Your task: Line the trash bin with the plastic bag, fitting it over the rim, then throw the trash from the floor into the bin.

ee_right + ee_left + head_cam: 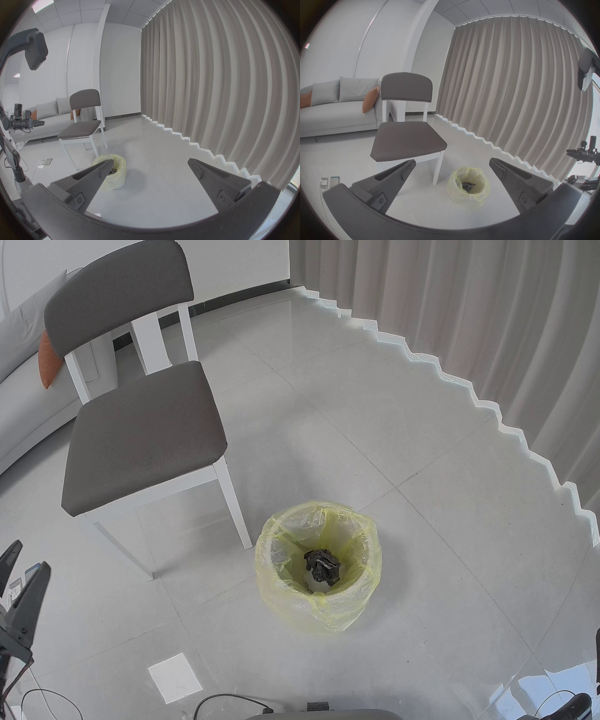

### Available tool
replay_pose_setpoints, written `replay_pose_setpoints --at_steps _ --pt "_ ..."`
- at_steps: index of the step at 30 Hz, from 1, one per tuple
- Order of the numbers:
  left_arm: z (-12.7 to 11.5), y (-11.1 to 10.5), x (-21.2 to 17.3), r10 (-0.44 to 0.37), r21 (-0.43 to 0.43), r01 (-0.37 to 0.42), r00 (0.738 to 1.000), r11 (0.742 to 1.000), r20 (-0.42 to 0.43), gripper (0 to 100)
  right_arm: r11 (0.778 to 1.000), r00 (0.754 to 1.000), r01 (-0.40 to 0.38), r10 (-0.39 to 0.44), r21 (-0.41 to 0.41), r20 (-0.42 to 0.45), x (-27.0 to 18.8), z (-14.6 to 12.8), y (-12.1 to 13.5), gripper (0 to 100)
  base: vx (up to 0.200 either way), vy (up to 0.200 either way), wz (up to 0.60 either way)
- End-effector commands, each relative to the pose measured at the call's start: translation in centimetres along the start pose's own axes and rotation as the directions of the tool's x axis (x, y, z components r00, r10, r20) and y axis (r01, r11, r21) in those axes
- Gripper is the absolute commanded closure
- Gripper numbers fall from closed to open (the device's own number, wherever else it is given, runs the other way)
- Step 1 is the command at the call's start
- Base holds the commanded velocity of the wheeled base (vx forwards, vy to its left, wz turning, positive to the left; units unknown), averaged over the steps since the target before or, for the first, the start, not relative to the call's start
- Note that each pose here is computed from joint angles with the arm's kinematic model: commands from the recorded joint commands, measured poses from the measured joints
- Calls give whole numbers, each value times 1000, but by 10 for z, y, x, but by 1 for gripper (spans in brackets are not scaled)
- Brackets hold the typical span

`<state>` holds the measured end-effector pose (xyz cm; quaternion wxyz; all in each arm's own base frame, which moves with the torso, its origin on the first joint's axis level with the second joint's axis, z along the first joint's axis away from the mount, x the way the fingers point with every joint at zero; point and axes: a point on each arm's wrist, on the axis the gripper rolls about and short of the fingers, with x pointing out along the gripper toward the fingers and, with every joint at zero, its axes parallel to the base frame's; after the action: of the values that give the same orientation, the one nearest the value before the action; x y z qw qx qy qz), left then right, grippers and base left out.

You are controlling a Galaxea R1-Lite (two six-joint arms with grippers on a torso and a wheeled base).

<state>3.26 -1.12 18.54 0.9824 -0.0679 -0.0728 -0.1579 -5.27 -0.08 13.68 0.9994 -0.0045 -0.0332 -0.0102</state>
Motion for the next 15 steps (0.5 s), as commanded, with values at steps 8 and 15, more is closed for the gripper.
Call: replay_pose_setpoints --at_steps 8,15 --pt "-22 3 -62 92 -2 -92 987 996 133 0 997 999 36 -37 -73 -10 19 -39 0 0 0 0 0" --pt "-22 -1 -72 186 -93 -171 964 981 189 0 993 999 41 -39 -106 23 26 -50 0 0 0 0 0"
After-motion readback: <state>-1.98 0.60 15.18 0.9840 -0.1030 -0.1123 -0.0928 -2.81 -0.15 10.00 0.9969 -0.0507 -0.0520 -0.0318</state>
